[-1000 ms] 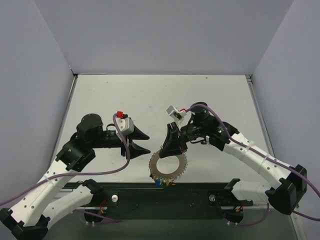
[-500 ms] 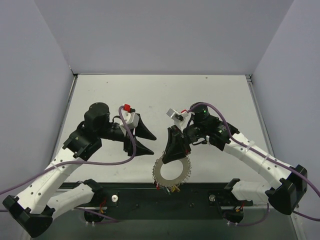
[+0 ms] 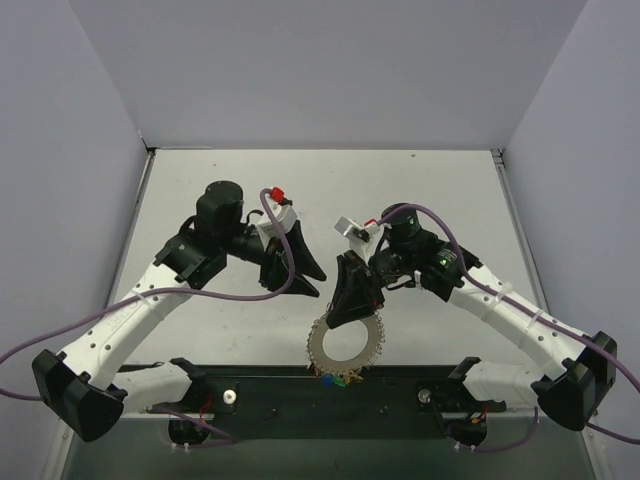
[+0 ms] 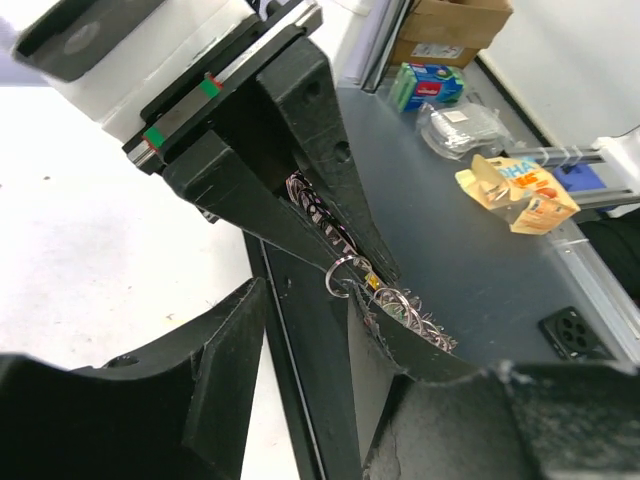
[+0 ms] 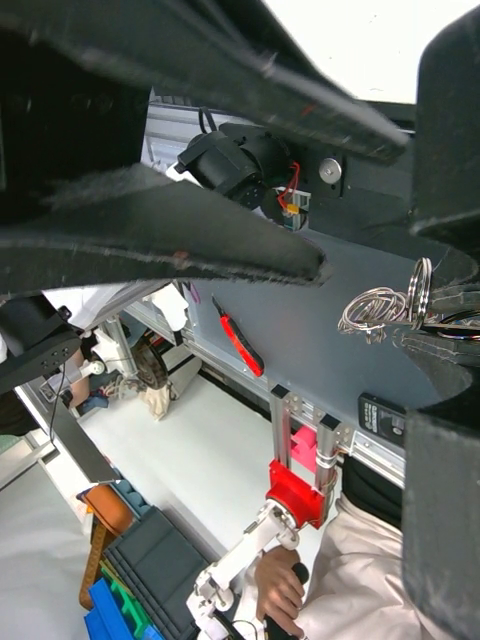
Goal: Put the keys on the keyring
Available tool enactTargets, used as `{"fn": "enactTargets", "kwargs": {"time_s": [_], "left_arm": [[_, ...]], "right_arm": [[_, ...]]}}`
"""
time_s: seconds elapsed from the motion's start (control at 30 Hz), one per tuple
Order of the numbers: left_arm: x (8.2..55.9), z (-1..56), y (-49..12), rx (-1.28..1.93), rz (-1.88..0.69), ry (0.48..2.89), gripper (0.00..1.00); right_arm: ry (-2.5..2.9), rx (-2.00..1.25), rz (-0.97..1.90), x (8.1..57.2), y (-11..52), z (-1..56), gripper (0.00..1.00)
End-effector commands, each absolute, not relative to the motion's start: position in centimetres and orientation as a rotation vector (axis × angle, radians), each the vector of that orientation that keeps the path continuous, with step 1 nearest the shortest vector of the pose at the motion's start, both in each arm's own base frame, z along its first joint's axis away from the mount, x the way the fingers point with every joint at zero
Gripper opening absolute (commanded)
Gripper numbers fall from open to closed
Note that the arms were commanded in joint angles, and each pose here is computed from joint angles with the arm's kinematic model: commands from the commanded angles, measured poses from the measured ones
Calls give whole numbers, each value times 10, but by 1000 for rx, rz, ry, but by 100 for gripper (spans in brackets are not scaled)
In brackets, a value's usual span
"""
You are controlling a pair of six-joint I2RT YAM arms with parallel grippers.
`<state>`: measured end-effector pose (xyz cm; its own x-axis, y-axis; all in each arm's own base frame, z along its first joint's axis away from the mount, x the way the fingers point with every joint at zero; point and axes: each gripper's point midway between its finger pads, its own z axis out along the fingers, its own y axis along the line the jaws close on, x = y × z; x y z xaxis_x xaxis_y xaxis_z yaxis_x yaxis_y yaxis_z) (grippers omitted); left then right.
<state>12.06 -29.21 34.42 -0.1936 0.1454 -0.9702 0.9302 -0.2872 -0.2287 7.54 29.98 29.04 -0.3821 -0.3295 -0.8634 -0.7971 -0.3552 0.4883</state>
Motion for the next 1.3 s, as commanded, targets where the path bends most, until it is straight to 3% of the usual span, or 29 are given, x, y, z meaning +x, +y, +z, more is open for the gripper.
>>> {"fn": "enactTargets", "kwargs": {"time_s": [0.0, 0.37, 0.47, 0.63, 0.87, 1.27], "left_arm": [[115, 364, -296, 1452, -1618, 1192, 48], [111, 346, -304, 1463, -1749, 1279, 49], [112, 337, -302, 1458, -1691, 1326, 47], [149, 325, -300, 1306, -1363, 1485, 48], [169, 349, -275, 1028, -1126, 1496, 63], [151, 319, -268, 1001, -1206, 1567, 58]], "right_arm": [[1324, -1543, 1784, 66, 294, 323, 0], [1377, -1516, 1741, 73, 296, 316, 0], [1392, -1504, 1699, 79, 296, 313, 0], [1457, -1459, 1605, 92, 299, 304, 0], [1514, -1346, 1442, 117, 300, 300, 0], [1457, -1110, 1542, 140, 295, 321, 0]]}}
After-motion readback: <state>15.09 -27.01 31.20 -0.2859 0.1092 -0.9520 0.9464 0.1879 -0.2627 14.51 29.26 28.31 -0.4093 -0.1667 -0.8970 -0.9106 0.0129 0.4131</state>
